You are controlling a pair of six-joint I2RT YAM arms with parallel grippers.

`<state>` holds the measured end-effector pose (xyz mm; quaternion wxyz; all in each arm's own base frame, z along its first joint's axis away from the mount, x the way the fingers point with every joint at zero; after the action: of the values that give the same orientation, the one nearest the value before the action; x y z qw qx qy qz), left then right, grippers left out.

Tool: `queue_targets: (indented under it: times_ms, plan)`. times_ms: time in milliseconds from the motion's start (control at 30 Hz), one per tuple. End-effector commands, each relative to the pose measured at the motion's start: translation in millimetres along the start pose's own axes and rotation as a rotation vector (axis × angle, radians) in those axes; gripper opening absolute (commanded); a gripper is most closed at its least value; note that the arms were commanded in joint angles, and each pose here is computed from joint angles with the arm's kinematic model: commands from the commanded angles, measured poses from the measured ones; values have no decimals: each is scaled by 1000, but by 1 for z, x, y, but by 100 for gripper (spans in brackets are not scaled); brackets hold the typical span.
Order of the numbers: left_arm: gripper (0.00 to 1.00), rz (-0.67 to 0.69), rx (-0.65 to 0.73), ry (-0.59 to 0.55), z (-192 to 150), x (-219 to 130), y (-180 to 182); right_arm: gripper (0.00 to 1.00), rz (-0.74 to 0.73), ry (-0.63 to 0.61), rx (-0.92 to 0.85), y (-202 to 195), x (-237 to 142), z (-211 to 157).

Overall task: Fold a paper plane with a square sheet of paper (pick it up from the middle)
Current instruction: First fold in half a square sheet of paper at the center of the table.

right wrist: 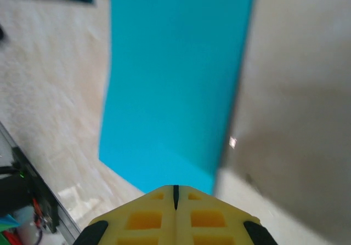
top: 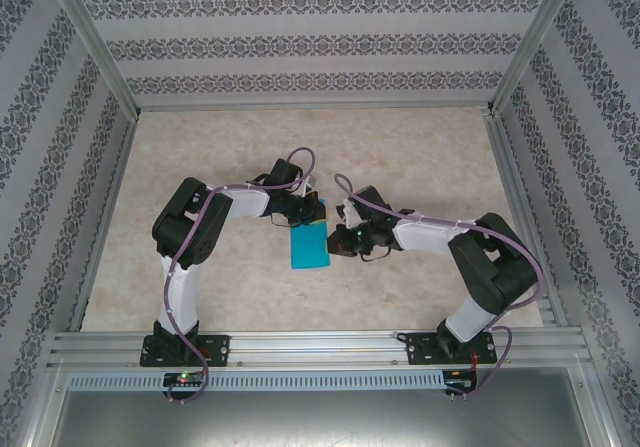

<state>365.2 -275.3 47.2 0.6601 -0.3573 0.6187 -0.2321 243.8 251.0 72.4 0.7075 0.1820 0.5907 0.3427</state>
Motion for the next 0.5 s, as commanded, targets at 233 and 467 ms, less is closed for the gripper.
queue_targets:
  times_ms: [233, 467]
  plan:
    - [0, 149, -58, 41, -6, 5, 42, 0, -37, 32, 40, -16, 32, 7]
    - [0, 153, 52, 14, 14, 1, 30, 0, -111, 138, 68, -48, 32, -30]
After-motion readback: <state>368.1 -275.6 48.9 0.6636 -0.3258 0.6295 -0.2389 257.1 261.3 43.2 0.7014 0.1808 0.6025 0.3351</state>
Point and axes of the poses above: each hand's point on the last joint's axis, 136 mm out from that joint toward the fingers, its own x axis out along the fingers, its own y axis along the line the jaws close on, z = x × y, the point moved 4 cm from there along -x, back along the fingers, and after that the axes turned 8 degrees about -x, right-handed, at the moved point
